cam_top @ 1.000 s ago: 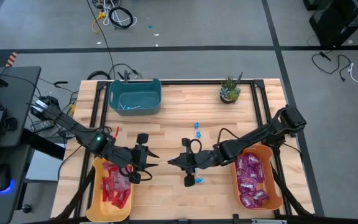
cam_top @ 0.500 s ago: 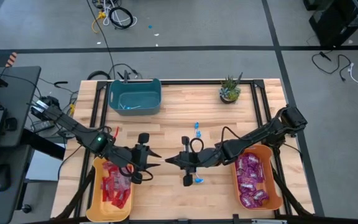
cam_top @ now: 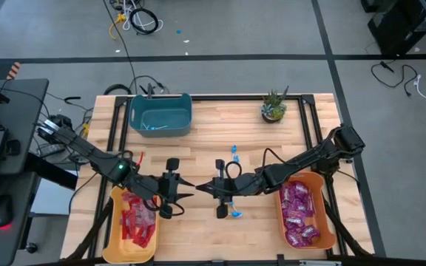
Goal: Sort candy
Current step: Put the blue candy into the blue bin
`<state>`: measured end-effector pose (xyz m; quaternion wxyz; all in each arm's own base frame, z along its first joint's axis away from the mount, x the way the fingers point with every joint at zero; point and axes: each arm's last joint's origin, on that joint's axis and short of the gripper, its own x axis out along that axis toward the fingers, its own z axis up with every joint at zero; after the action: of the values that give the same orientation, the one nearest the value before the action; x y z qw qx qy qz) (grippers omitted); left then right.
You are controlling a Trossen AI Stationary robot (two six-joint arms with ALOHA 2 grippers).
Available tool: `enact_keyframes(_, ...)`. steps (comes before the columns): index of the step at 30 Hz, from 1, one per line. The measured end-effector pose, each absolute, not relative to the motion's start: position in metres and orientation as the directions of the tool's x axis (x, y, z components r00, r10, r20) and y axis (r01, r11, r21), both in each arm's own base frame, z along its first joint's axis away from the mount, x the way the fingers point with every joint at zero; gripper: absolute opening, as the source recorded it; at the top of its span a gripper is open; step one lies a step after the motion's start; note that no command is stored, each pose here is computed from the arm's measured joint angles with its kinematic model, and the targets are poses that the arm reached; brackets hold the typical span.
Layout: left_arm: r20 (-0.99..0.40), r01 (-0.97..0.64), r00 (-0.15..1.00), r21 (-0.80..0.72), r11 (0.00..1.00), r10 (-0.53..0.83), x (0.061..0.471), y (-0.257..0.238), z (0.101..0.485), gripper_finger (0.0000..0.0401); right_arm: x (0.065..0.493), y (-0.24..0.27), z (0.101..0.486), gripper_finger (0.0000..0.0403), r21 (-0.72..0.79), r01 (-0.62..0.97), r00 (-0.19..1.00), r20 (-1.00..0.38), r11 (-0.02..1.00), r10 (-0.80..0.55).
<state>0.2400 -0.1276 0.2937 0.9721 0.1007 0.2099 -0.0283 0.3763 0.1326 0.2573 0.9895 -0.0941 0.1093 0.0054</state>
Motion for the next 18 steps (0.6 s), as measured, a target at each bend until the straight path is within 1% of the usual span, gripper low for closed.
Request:
enact_keyframes(6,-0.415,0.101,0.91,0.183,0.978,-0.016,0.24,-0.1277,0.2936,0.0105,0.3763,0.1327,0.2574,0.0,-0.187,-0.032,0.976,-0.217,0.982,-0.01)
enact_keyframes(9,-0.415,0.101,0.909,0.184,0.978,-0.016,0.24,-0.1276,0.2936,0.0081,0.3762,0.1327,0.2574,0.0,-0.188,-0.032,0.976,-0.217,0.982,-0.009)
enact_keyframes(15,-0.415,0.096,0.91,0.186,0.978,-0.01,0.24,-0.1273,0.2935,0.0018,0.3762,0.1329,0.2573,0.0,-0.187,-0.037,0.976,-0.218,0.982,-0.005)
enact_keyframes(18,-0.416,0.097,0.909,0.186,0.978,-0.011,0.2399,-0.1273,0.2936,0.0007,0.3762,0.1331,0.2573,0.0,-0.187,-0.037,0.976,-0.218,0.982,-0.005)
